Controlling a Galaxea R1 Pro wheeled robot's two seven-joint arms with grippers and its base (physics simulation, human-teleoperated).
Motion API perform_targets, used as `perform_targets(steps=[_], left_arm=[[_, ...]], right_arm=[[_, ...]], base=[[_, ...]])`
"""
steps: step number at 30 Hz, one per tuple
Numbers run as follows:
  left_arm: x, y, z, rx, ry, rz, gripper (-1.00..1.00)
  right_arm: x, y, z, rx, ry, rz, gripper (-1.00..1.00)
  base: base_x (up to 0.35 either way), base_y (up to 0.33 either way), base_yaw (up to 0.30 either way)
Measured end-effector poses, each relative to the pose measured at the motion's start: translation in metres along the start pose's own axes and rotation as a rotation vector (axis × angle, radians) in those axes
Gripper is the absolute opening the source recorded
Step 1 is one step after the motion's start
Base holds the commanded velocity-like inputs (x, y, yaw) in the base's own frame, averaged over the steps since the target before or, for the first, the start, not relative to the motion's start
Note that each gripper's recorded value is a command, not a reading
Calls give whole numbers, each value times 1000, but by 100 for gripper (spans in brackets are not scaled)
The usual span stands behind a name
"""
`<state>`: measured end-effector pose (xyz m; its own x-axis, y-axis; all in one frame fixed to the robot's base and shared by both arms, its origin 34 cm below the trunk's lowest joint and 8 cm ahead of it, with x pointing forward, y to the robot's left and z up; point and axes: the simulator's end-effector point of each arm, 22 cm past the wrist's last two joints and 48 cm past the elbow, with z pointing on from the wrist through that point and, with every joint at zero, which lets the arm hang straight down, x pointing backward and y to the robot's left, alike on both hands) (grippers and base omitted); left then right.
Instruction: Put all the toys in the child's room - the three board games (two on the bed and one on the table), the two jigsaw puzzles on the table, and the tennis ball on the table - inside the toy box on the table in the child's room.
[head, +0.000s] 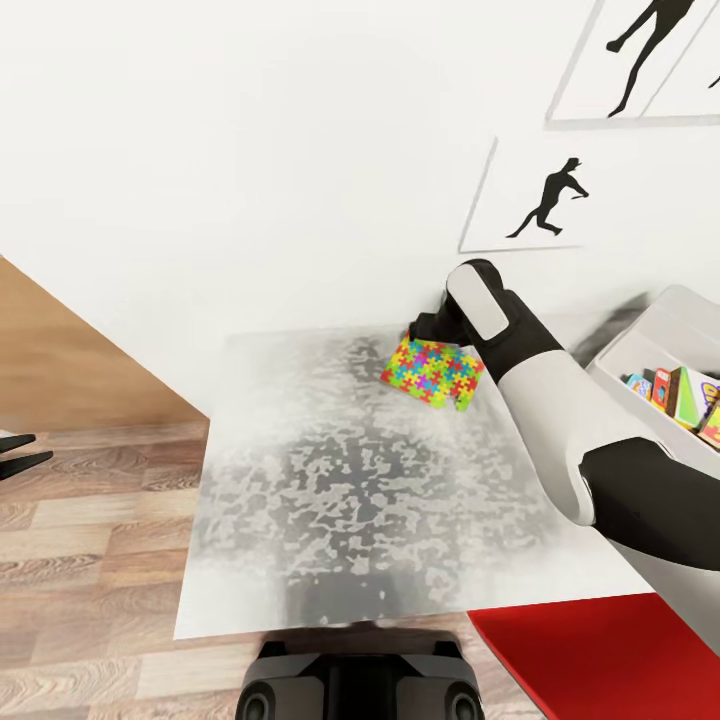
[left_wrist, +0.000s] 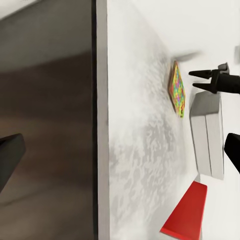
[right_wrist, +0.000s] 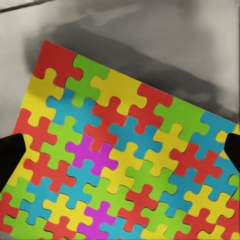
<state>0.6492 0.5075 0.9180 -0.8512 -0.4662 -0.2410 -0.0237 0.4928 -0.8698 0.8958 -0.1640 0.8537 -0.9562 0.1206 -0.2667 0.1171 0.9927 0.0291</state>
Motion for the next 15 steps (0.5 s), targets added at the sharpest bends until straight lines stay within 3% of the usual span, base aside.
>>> perform_targets(steps=[15], left_arm=[[-2, -6, -2, 5, -6, 9, 100]], right_arm=[[-5, -2, -9, 4, -14, 3, 100]], base=[[0, 0, 0]])
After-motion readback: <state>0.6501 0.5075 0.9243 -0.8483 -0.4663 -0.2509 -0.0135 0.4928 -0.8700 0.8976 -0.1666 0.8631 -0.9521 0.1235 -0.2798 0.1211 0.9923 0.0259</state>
